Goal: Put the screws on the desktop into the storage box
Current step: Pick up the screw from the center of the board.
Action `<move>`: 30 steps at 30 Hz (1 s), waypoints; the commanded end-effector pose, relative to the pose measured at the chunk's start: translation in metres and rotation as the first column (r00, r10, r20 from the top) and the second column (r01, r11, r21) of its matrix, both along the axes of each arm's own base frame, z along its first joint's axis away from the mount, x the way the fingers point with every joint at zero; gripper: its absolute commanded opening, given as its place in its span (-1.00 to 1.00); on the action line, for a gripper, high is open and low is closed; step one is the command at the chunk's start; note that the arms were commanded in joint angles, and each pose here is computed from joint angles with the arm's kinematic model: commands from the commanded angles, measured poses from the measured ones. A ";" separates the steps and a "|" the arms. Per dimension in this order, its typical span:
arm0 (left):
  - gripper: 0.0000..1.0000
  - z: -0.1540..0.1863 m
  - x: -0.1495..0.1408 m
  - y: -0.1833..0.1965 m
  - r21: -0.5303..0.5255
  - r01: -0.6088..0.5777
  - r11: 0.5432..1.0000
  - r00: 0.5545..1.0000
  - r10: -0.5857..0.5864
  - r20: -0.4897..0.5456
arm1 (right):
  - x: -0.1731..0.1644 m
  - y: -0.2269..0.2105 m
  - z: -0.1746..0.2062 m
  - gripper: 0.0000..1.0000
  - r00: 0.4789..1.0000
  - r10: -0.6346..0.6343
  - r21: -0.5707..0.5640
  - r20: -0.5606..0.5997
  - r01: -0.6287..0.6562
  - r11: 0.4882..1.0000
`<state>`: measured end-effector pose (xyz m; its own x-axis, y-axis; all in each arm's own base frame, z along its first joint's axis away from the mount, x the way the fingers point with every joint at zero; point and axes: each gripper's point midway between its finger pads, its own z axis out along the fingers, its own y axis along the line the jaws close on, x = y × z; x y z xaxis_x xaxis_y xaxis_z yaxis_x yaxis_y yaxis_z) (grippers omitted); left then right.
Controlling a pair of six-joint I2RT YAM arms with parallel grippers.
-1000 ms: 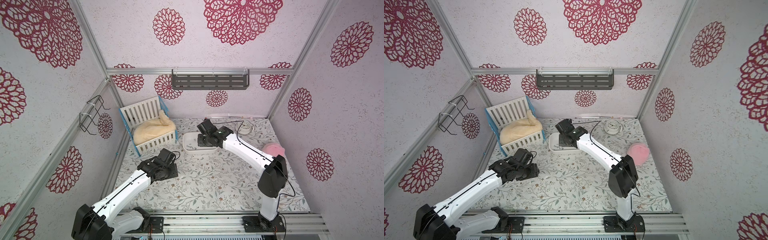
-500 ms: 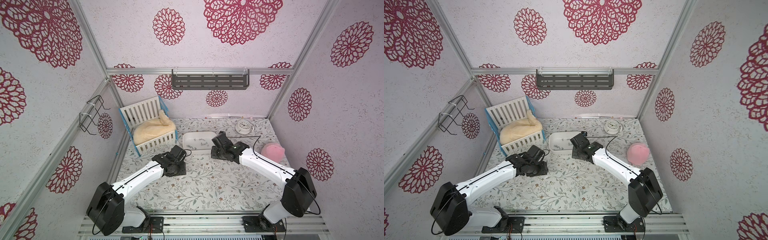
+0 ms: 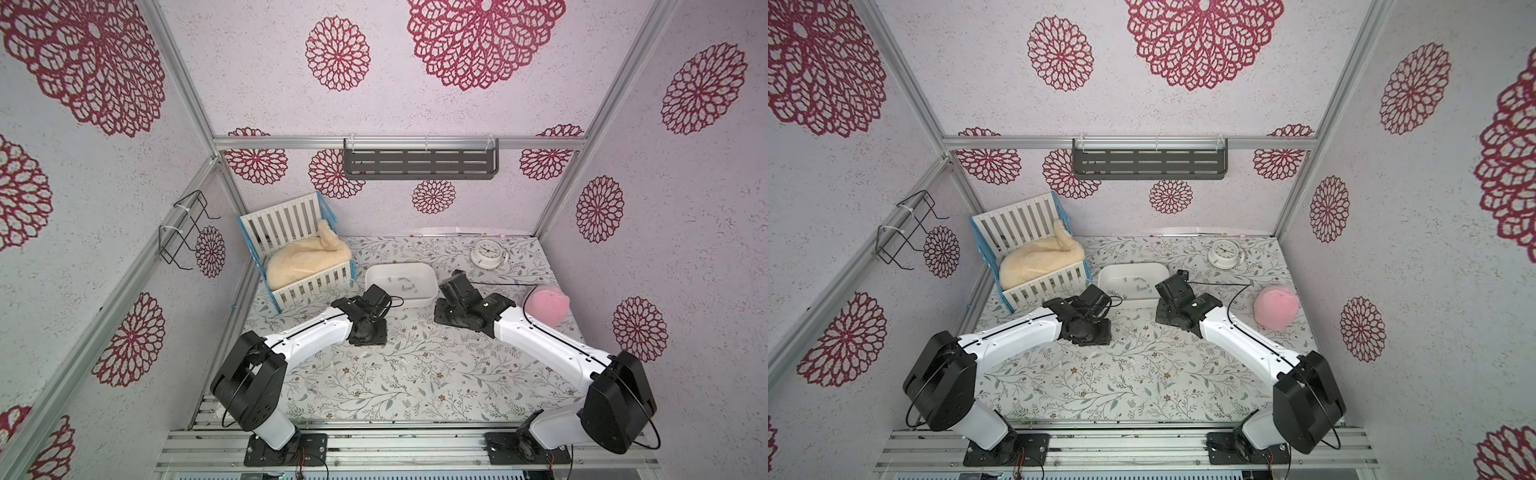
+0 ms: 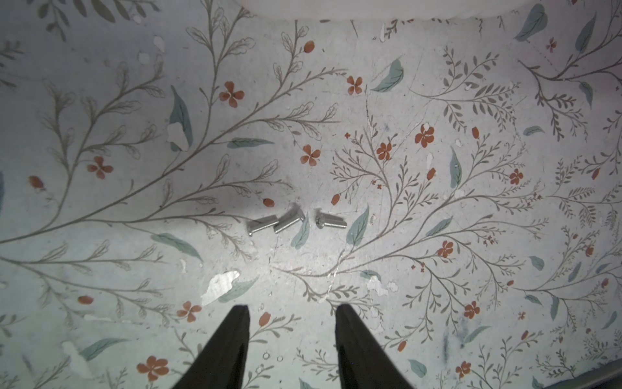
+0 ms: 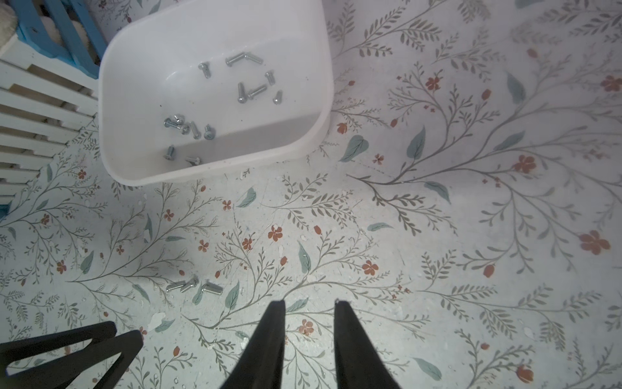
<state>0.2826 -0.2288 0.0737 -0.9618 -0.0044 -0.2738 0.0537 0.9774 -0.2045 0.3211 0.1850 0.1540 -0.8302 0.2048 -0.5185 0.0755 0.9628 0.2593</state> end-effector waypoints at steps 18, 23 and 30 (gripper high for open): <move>-0.21 -0.029 -0.004 -0.048 -0.011 0.178 0.984 0.979 -0.178 -0.101 | -0.004 -0.026 0.012 -0.41 0.996 -0.081 0.059 0.029 0.079 0.995; -0.12 -0.034 0.000 -0.042 0.063 0.227 0.972 0.969 -0.219 -0.113 | -0.003 -0.028 0.015 -0.41 0.996 -0.090 0.063 0.028 0.088 0.994; -0.12 -0.040 0.003 -0.042 0.106 0.281 0.954 0.953 -0.265 -0.146 | 0.001 -0.026 0.017 -0.41 0.996 -0.087 0.057 0.025 0.085 0.995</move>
<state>0.2897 -0.2726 0.0372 -0.9571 0.2428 -0.1581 0.2642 0.9553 -0.1328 0.3154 0.1582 0.1501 -0.8211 0.2754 -0.4999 0.1486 0.9488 0.2786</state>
